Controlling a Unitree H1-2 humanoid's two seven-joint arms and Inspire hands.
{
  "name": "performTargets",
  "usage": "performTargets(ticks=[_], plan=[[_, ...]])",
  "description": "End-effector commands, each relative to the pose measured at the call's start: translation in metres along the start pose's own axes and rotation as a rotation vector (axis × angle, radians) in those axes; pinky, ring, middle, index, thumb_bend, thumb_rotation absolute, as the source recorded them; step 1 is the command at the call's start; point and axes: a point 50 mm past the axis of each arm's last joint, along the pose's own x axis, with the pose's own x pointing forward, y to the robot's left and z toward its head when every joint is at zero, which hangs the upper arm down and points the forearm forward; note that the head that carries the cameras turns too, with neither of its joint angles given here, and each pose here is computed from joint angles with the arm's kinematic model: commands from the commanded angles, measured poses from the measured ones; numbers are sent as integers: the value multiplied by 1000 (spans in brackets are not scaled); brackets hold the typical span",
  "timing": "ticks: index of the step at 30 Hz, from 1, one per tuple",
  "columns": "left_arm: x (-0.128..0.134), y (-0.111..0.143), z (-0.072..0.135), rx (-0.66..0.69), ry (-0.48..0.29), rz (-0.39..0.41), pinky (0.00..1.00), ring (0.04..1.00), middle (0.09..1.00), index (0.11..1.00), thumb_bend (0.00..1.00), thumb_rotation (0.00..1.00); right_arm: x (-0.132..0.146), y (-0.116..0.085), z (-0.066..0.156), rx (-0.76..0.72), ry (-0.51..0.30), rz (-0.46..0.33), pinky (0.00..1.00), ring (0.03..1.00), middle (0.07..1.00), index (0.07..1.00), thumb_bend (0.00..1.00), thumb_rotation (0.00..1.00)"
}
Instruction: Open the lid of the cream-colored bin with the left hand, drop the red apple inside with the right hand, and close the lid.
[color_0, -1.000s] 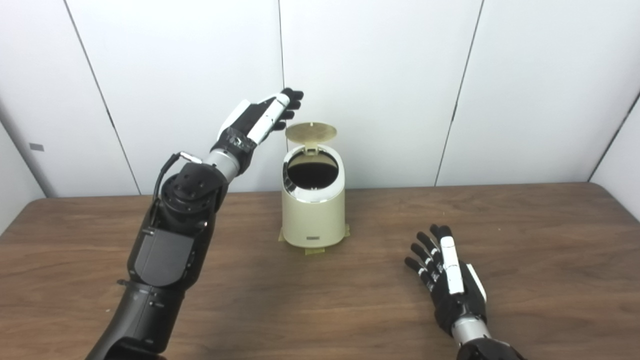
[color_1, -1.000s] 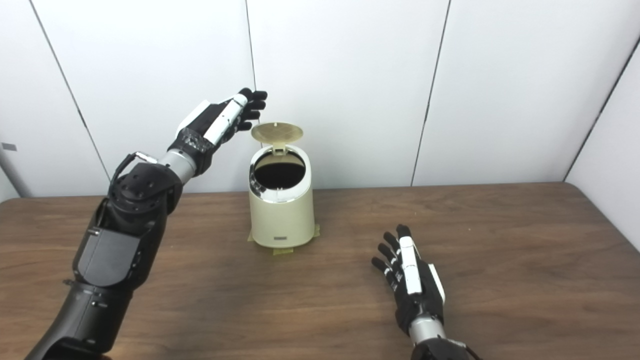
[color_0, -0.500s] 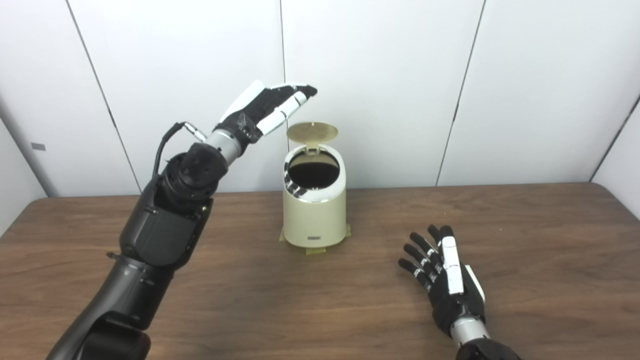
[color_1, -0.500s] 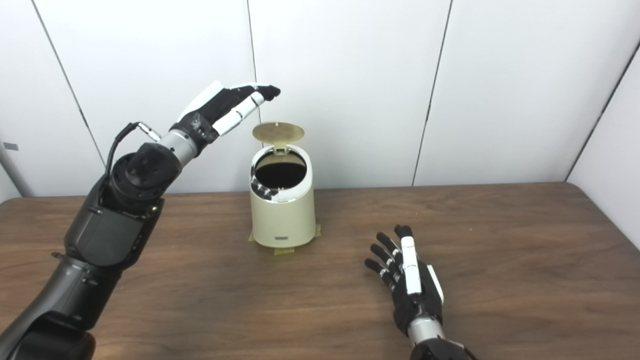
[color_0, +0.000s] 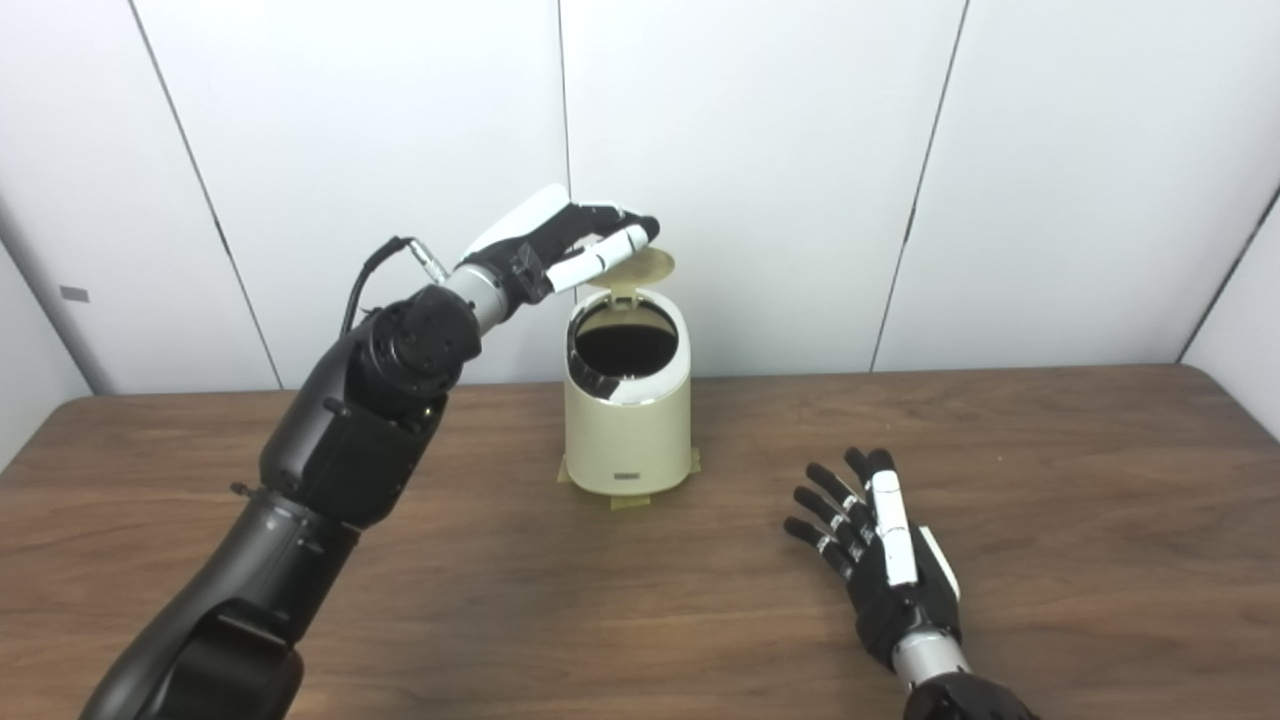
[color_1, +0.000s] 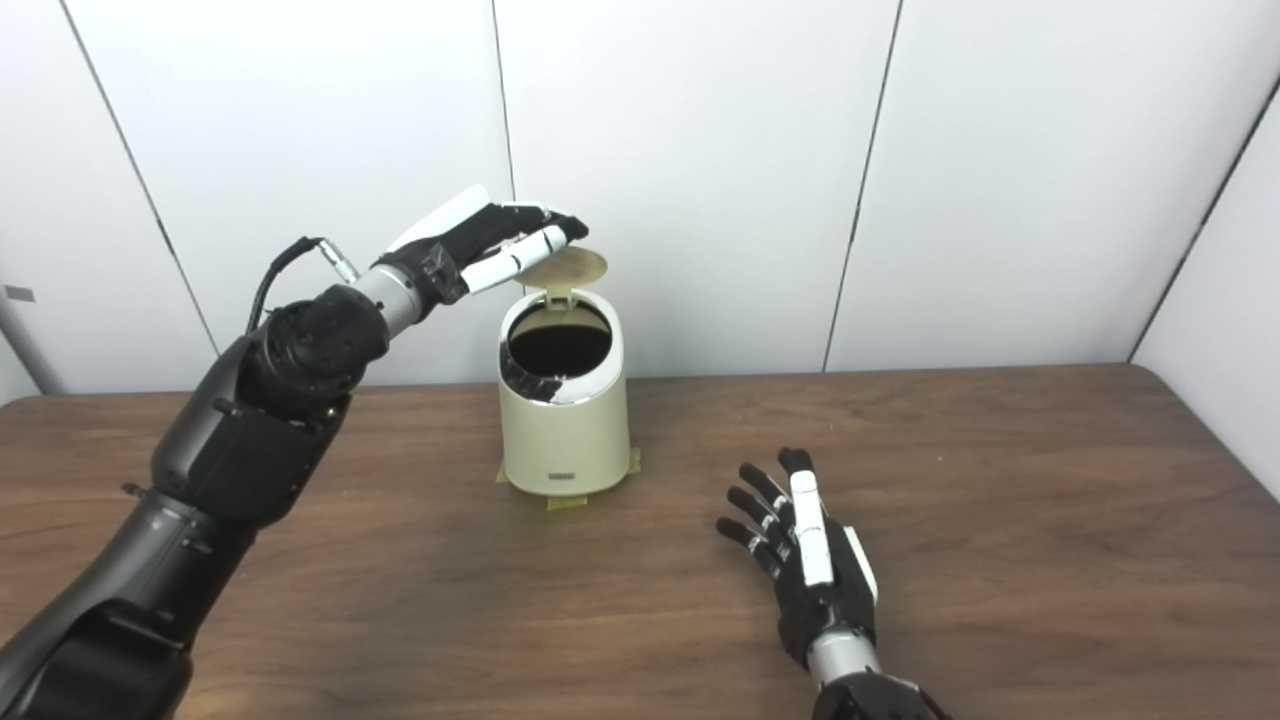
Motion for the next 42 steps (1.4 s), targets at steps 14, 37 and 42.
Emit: performTargets(ticks=[14,37,42], plan=[[-9,33,42,179,-4,24,898,929,887,870,517,1000,9,11,11,-14,-58,51,737,819,860,987,500,806],[-38,7,59,376,48,-94,931,956,946,924,487,1000,14,7,5,-203,-76,64,672,793,827,985,518,855],[-41,1,49,393,81,-130,924,952,940,926,488,1000,13,6,4,-260,-84,71,672,787,822,991,488,857]])
